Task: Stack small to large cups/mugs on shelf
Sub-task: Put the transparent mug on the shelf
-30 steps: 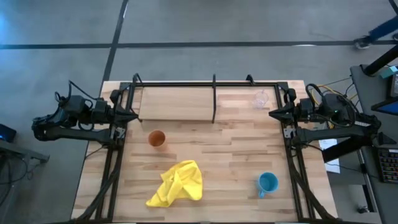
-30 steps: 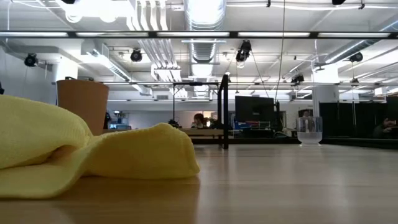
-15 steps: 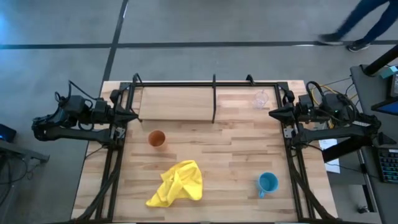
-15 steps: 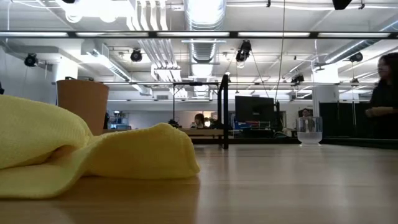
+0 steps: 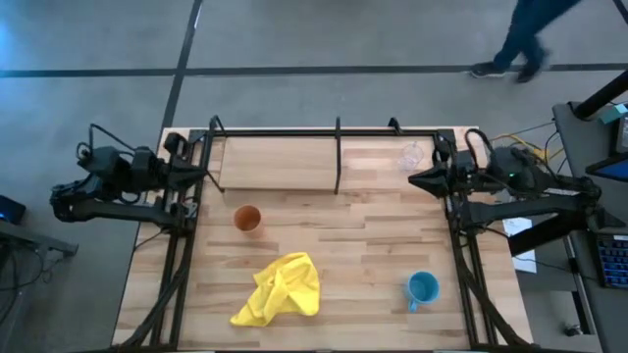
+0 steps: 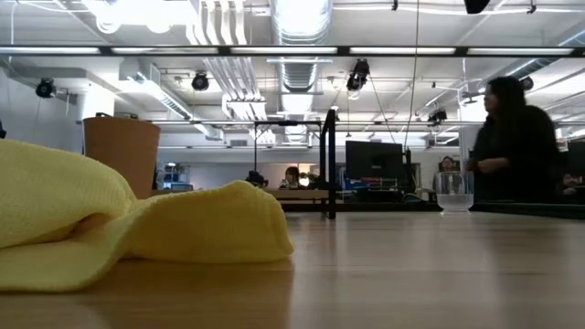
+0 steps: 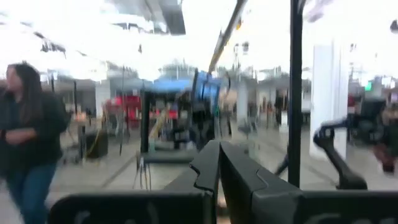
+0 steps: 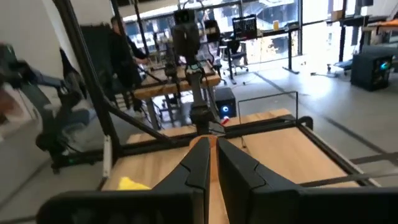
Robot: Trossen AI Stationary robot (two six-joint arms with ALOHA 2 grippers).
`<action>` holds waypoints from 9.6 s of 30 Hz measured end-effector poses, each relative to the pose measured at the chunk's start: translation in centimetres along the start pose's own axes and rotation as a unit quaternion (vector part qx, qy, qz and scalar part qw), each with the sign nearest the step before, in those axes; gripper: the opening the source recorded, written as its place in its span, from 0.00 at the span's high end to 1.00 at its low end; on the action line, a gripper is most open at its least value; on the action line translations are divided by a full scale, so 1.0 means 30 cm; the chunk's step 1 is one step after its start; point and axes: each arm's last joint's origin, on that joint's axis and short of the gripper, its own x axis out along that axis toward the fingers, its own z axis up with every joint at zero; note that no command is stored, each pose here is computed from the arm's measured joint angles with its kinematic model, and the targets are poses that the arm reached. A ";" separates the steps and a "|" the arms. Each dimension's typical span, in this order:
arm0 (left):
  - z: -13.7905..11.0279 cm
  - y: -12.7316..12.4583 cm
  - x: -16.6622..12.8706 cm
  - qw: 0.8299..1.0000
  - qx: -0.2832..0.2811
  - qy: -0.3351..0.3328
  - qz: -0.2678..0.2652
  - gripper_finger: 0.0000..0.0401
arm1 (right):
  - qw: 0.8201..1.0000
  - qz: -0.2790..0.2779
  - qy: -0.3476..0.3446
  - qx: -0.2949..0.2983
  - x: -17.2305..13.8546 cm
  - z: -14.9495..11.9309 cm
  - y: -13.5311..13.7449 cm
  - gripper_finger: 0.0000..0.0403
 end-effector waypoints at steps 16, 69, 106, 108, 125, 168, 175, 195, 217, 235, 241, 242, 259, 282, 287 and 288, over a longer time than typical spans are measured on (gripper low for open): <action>0.069 0.001 -0.019 0.995 0.014 -0.104 0.004 1.00 | 0.999 -0.031 -0.031 -0.012 -0.041 0.139 0.014 0.94; 0.168 0.019 0.105 0.995 0.008 -0.025 0.094 0.71 | 0.833 -0.386 0.379 0.116 0.041 0.040 -0.190 0.77; 0.306 0.027 0.210 0.973 0.030 0.189 0.129 0.71 | 0.638 -0.413 0.628 0.168 0.279 -0.265 -0.621 0.77; 0.306 0.027 0.210 0.973 0.030 0.189 0.129 0.71 | 0.633 -0.409 0.636 0.168 0.284 -0.281 -0.634 0.77; 0.302 0.027 0.216 0.973 0.029 0.191 0.129 0.71 | 0.637 -0.397 0.642 0.155 0.312 -0.322 -0.680 0.77; 0.299 0.027 0.220 0.972 0.031 0.194 0.129 0.71 | 0.636 -0.410 0.634 0.162 0.328 -0.390 -0.709 0.77; 0.299 0.027 0.220 0.972 0.031 0.194 0.129 0.71 | 0.641 -0.415 0.625 0.163 0.332 -0.389 -0.713 0.86; 0.299 0.027 0.220 0.972 0.031 0.194 0.129 0.71 | 0.655 -0.414 0.614 0.147 0.345 -0.349 -0.681 0.98; 0.280 0.026 0.230 0.970 0.033 0.205 0.128 0.71 | 0.845 -0.452 0.271 0.093 0.280 0.138 -0.557 0.98; 0.278 0.026 0.234 0.969 0.033 0.207 0.128 0.71 | 0.952 -0.279 0.113 0.063 0.412 0.236 -0.494 0.98; 0.278 0.026 0.234 0.969 0.033 0.207 0.128 0.71 | 0.956 -0.254 0.132 0.064 0.501 0.218 -0.499 0.98; 0.278 0.026 0.234 0.969 0.033 0.207 0.128 0.71 | 0.958 -0.246 0.134 0.063 0.519 0.217 -0.498 0.98; 0.279 0.026 0.232 0.970 0.033 0.206 0.128 0.71 | 0.965 -0.126 0.225 0.035 0.734 0.195 -0.502 0.98; 0.277 0.026 0.233 0.969 0.033 0.209 0.128 0.71 | 0.884 -0.106 0.454 -0.037 0.925 0.078 -0.579 0.98; 0.272 0.026 0.240 0.968 0.033 0.212 0.128 0.71 | 0.878 -0.105 0.466 -0.035 0.969 0.038 -0.598 0.98; 0.270 0.026 0.242 0.968 0.033 0.213 0.128 0.71 | 0.877 -0.105 0.467 -0.035 0.976 0.032 -0.601 0.98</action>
